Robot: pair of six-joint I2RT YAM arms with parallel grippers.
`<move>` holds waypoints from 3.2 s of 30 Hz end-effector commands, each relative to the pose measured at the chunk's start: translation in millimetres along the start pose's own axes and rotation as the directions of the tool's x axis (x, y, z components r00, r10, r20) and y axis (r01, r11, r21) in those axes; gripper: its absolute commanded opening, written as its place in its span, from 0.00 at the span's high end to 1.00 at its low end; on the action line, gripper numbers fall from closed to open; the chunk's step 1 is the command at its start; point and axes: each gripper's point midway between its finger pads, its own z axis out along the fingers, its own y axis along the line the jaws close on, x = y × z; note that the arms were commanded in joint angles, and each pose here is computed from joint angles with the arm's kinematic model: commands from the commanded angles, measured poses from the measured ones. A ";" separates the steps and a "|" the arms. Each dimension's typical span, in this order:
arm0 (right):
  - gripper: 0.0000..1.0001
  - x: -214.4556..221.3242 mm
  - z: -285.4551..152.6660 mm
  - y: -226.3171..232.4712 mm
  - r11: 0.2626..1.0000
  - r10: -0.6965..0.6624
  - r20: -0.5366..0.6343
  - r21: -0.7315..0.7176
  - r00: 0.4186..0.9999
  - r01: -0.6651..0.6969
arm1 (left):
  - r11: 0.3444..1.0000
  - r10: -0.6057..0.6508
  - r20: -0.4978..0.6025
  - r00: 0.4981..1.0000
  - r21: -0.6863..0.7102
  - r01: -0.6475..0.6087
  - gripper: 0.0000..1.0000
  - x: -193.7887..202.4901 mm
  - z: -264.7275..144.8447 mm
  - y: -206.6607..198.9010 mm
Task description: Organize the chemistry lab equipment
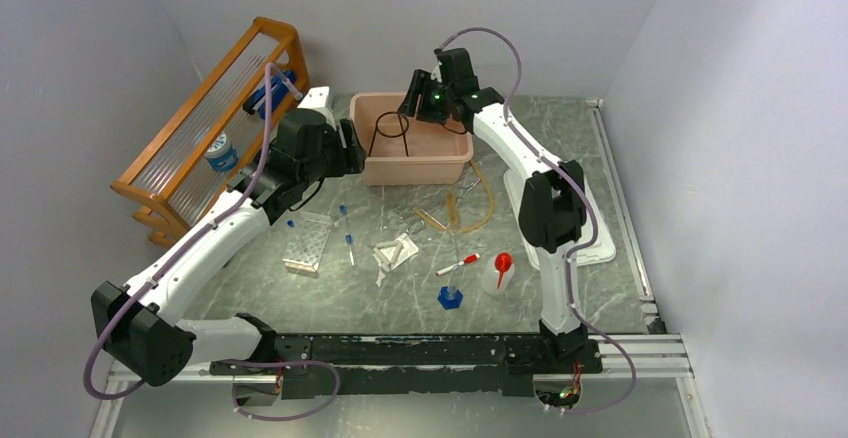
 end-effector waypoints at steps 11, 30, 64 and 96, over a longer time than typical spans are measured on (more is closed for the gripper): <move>0.67 34.5 21.4 -23.4 0.982 0.023 -0.036 0.187 0.999 -0.016 | 0.999 -0.017 -0.017 1.000 0.030 0.018 0.35 10.9 7.4 -0.3; 0.88 48.6 63.7 -3.9 0.997 0.082 -0.079 0.009 0.993 -0.081 | 1.000 0.022 -0.047 0.999 0.008 -0.022 0.39 16.5 18.6 7.1; 0.20 52.5 -223.3 -58.9 0.885 -0.089 0.086 0.465 0.992 0.040 | 0.987 0.082 0.044 0.996 0.134 -0.087 0.09 -2.9 -27.6 0.0; 0.43 266.3 -270.4 -126.6 0.725 0.186 -0.162 0.688 0.969 -0.024 | 0.985 -0.050 0.001 0.999 0.164 0.050 0.12 30.9 -52.4 7.3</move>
